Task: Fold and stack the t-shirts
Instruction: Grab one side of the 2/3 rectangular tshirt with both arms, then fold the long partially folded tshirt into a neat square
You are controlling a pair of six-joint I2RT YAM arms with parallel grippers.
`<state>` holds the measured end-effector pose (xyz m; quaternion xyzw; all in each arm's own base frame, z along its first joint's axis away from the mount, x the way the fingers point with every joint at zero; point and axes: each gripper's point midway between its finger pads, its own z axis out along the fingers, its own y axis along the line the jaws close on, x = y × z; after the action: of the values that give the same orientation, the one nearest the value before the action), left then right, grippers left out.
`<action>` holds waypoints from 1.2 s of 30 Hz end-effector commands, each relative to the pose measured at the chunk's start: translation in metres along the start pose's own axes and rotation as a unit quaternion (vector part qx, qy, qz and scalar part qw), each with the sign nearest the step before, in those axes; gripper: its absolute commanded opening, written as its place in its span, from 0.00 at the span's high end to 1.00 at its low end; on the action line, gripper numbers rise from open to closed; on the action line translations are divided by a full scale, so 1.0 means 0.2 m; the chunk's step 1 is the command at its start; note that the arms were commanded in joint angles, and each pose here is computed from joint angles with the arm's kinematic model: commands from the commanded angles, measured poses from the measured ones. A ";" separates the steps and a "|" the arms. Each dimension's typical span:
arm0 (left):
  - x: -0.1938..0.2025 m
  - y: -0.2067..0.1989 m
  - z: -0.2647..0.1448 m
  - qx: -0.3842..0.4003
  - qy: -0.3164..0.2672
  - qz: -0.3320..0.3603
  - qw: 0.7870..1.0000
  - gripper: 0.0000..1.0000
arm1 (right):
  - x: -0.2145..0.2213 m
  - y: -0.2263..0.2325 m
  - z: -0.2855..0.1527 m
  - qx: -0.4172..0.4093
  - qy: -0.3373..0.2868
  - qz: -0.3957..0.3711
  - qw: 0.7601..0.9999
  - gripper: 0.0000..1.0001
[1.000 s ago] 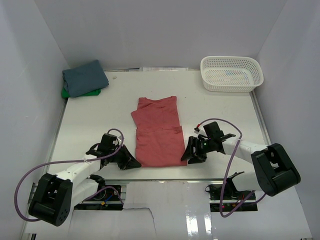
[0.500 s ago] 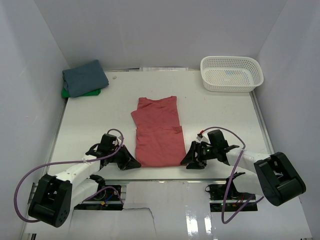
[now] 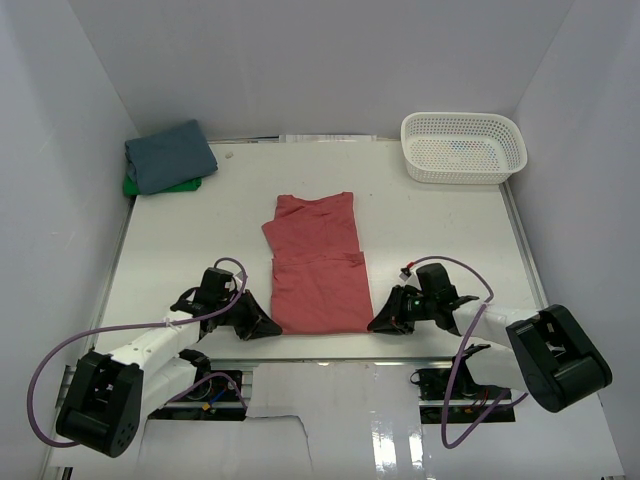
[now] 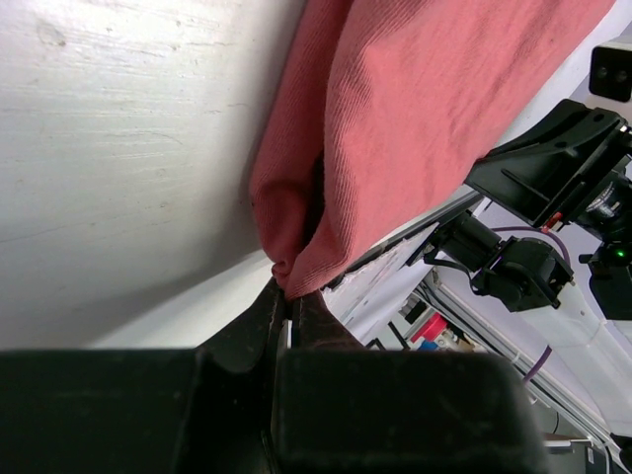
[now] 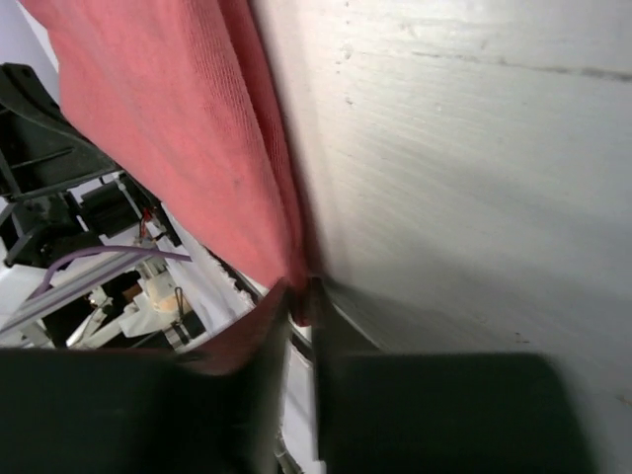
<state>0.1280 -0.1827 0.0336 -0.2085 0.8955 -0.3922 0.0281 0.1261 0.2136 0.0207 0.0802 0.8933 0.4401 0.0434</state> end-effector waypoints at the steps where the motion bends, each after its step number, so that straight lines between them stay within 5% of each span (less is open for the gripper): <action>1: 0.01 0.00 0.00 0.001 -0.002 0.005 1.000 1.00 | -0.02 -0.06 0.01 0.022 -0.018 0.000 1.000 0.91; 18: -0.03 -0.01 -0.04 -0.024 -0.015 0.025 0.999 1.00 | -0.06 0.02 -0.07 0.059 -0.029 -0.062 0.996 0.92; 36: -0.13 -0.29 -0.16 0.000 -0.049 0.062 0.997 1.00 | -0.14 0.30 -0.13 0.034 -0.037 -0.117 0.992 0.92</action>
<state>0.1507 -0.1811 0.0700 -0.1878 0.9079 -0.3694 0.0625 0.1430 0.2161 0.0619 0.0139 0.9145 0.3922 0.0985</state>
